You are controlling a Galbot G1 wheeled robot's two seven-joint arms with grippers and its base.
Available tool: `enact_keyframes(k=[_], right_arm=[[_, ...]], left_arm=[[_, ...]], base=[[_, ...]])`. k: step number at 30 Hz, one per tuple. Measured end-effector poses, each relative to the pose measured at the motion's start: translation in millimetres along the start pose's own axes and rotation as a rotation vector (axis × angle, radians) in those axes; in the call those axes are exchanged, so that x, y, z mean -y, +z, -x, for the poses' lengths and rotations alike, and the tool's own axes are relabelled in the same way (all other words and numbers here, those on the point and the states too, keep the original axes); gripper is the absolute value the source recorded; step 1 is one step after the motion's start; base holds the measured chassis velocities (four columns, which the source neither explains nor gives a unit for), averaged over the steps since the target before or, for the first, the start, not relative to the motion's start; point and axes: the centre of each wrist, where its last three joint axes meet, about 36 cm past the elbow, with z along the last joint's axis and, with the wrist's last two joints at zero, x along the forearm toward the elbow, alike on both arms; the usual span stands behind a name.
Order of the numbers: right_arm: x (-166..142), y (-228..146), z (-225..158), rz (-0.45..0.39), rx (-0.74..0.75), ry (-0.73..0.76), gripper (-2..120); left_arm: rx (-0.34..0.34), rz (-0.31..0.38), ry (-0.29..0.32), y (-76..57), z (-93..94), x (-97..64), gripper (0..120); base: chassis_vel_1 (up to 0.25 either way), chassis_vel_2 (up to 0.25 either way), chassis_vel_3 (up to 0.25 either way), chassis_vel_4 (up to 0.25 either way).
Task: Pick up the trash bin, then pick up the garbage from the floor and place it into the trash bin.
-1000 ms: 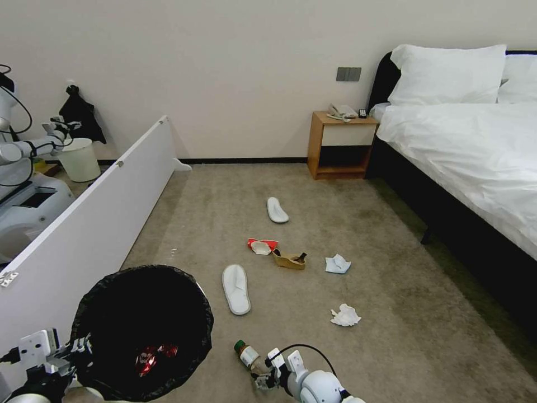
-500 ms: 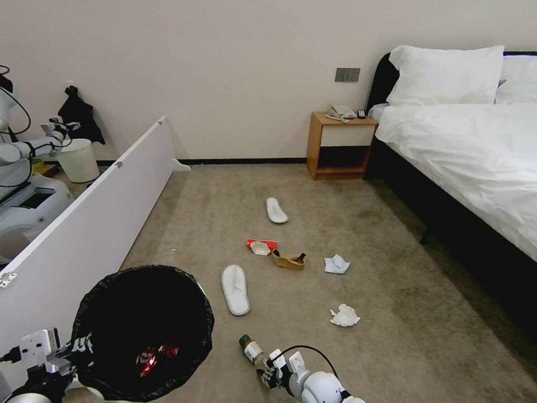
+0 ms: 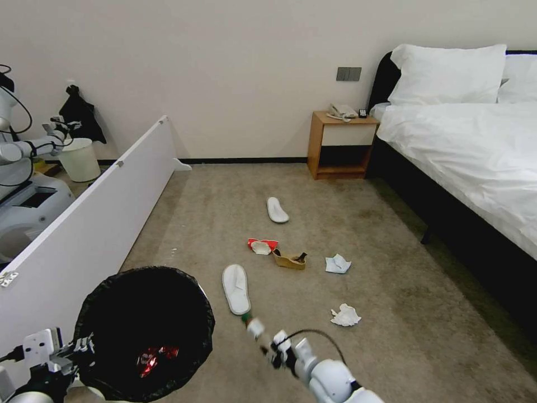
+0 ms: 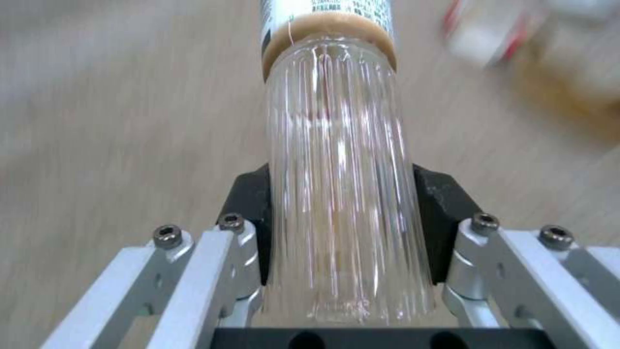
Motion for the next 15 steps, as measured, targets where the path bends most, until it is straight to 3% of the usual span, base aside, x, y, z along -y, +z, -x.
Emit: enact_keyframes(k=[5,9,14,15], right_arm=[[16.8,-31.6,-20.8,0.005,0.207,0.001,39],[19.2,-73.2,-31.6,0.088,0.448,-0.049,39],[16.3,-102.1,-36.2,0.127,0.595,-0.101,39],[11.2,-123.7,-38.5,0.139,0.705,-0.157,39]], left_arm=[[-0.024,0.001,0.012,4.4,0.2,1.6,2],[-0.052,-0.011,0.029,11.0,0.7,5.8,2],[-0.059,-0.011,0.037,10.6,1.6,7.9,2],[-0.060,-0.008,0.044,8.7,1.6,9.4,2]], base=[[0.000,0.000,0.000,0.000],[0.000,0.000,0.000,0.000],[0.000,0.000,0.000,0.000],[0.000,0.000,0.000,0.000]])
